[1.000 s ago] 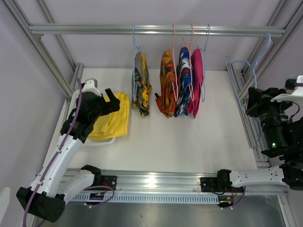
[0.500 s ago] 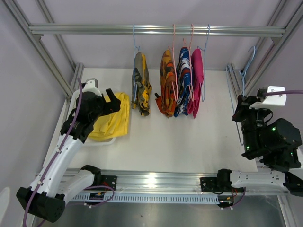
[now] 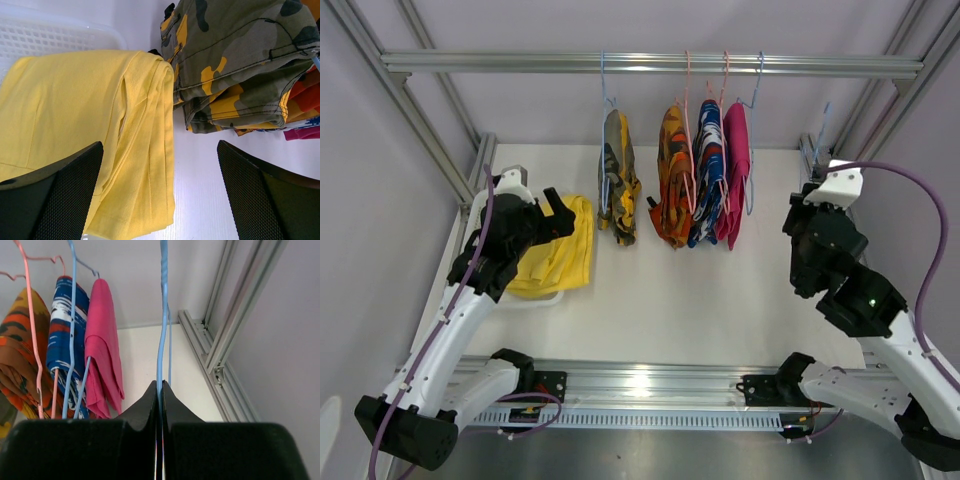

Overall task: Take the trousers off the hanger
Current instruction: Place the hanger at the clothesline.

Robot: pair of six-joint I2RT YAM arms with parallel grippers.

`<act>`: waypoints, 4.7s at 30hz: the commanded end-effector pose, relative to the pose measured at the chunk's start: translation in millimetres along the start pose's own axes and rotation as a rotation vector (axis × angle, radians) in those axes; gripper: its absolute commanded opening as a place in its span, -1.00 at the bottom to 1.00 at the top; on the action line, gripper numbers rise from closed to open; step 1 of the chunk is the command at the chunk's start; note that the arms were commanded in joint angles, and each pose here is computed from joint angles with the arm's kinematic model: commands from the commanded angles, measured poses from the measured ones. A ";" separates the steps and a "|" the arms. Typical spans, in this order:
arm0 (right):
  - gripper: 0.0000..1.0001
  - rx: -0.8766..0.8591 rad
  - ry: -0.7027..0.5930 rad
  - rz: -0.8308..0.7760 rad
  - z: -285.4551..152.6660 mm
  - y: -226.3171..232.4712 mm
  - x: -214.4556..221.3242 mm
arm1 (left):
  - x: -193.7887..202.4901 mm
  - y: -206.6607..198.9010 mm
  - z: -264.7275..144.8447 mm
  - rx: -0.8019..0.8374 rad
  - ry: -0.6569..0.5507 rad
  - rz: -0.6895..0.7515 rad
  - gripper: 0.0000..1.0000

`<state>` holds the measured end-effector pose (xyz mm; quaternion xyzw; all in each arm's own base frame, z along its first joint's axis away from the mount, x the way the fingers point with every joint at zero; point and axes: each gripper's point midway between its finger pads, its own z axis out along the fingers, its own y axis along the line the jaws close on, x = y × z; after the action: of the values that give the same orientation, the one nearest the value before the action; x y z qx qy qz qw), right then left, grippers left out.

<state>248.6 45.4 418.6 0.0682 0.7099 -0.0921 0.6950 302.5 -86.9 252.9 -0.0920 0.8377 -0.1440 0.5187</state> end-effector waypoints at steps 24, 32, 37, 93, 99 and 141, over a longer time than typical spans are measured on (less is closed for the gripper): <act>-1.00 -0.121 -0.166 0.064 70.4 29.5 -37.8 | -4.9 -3.8 -1.6 0.031 -0.017 0.011 0.99; -1.00 -0.128 -0.157 0.055 97.8 37.4 -39.1 | -6.0 -6.4 -3.9 0.045 -0.023 0.010 0.99; -1.00 -0.139 -0.143 0.069 115.1 42.1 -36.1 | -4.8 -4.9 -2.5 0.037 -0.016 0.010 0.99; -1.00 -0.096 -0.134 0.140 155.1 24.6 -36.3 | -12.2 -4.4 -10.2 0.051 -0.044 0.001 0.99; -1.00 -0.108 -0.107 0.127 170.9 30.4 -25.5 | -12.0 -2.5 -10.0 0.047 -0.044 -0.001 0.99; -1.00 -0.124 -0.107 0.217 144.5 15.6 -25.2 | -11.9 -5.7 -10.9 0.070 -0.041 -0.011 0.99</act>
<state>407.7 30.7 392.1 0.0871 0.7014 0.0030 0.7074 297.4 -87.8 262.0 -0.0869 0.8306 -0.1679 0.5238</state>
